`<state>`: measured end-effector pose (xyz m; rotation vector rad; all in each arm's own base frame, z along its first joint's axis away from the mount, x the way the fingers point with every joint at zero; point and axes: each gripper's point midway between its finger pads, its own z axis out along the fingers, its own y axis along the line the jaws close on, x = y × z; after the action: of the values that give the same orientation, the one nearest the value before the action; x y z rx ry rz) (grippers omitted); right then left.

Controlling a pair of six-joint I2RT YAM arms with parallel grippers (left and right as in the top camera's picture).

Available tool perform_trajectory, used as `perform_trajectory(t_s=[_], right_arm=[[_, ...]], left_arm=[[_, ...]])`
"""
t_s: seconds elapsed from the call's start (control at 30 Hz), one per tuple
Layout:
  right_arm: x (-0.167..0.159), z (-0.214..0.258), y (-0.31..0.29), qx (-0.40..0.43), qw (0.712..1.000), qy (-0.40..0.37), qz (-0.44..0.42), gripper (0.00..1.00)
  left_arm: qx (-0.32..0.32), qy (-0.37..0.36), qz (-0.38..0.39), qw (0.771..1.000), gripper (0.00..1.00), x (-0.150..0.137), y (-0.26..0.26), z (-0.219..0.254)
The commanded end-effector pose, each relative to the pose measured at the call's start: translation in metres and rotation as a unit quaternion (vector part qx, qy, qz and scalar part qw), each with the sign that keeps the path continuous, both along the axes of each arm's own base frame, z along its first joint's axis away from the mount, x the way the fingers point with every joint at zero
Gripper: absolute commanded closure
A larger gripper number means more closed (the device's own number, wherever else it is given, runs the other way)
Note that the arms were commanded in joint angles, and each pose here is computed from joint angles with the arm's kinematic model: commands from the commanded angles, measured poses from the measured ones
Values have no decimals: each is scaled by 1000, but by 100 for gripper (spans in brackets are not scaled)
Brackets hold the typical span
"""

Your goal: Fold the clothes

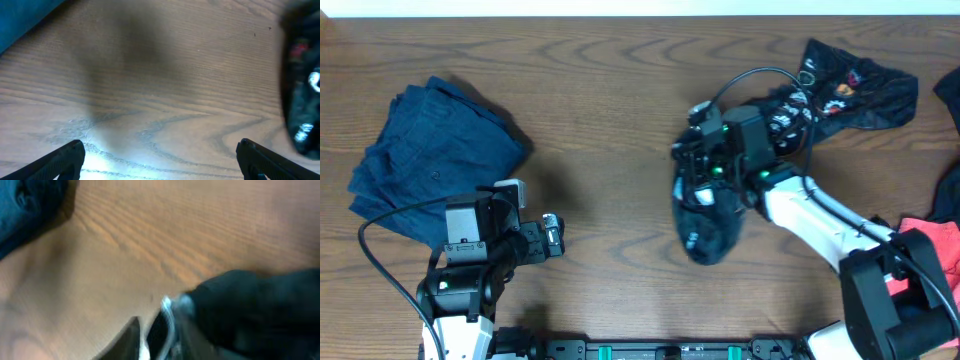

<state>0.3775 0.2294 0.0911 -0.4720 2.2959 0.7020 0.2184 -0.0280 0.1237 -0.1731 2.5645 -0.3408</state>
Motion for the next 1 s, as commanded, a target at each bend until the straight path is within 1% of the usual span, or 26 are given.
perform_trajectory(t_s=[0.0,0.03,0.07,0.17,0.2,0.27,0.33,0.4,0.47,0.5,0.57,0.63,0.73,0.87,0.97], right_arm=[[22,16,-13,-23,996,-42,-73,67],[24,19,-16,-22,996,-46,-78,61],[27,22,-21,-22,995,-49,-84,58],[34,35,-47,-27,991,-57,-119,53],[35,40,-61,-31,989,-57,-136,50],[35,52,-92,-37,983,-53,-172,48],[30,59,-127,-46,975,-38,-215,47],[17,60,-168,-67,962,-13,-265,46],[3,58,-202,-89,947,12,-309,45],[-9,56,-224,-106,934,30,-339,43],[-24,54,-248,-120,920,52,-369,40],[-41,51,-271,-130,904,76,-399,33],[-57,49,-293,-132,888,100,-429,30],[-68,46,-305,-117,871,123,-462,25],[-70,45,-306,-118,870,127,-462,25]], left_arm=[[-9,-10,0,1000,2,4,-2,9],[-9,-10,0,1000,2,4,-2,9],[-9,-12,0,1000,2,4,-2,9],[-9,-17,0,1000,2,7,-2,11],[-15,-22,-4,1000,2,8,-5,12],[-33,-34,-17,999,2,12,-12,17],[-58,-52,-36,996,2,16,-22,25],[-87,-72,-51,992,2,21,-32,34],[-116,-82,-46,989,2,27,-38,41],[-129,-82,-39,987,2,31,-40,42],[-142,-74,-33,987,2,35,-43,40],[-152,-54,-35,986,2,37,-51,33],[-166,-14,-45,985,2,39,-68,18],[-177,36,-79,980,2,40,-100,-5],[-183,69,-106,975,2,40,-129,-24]])
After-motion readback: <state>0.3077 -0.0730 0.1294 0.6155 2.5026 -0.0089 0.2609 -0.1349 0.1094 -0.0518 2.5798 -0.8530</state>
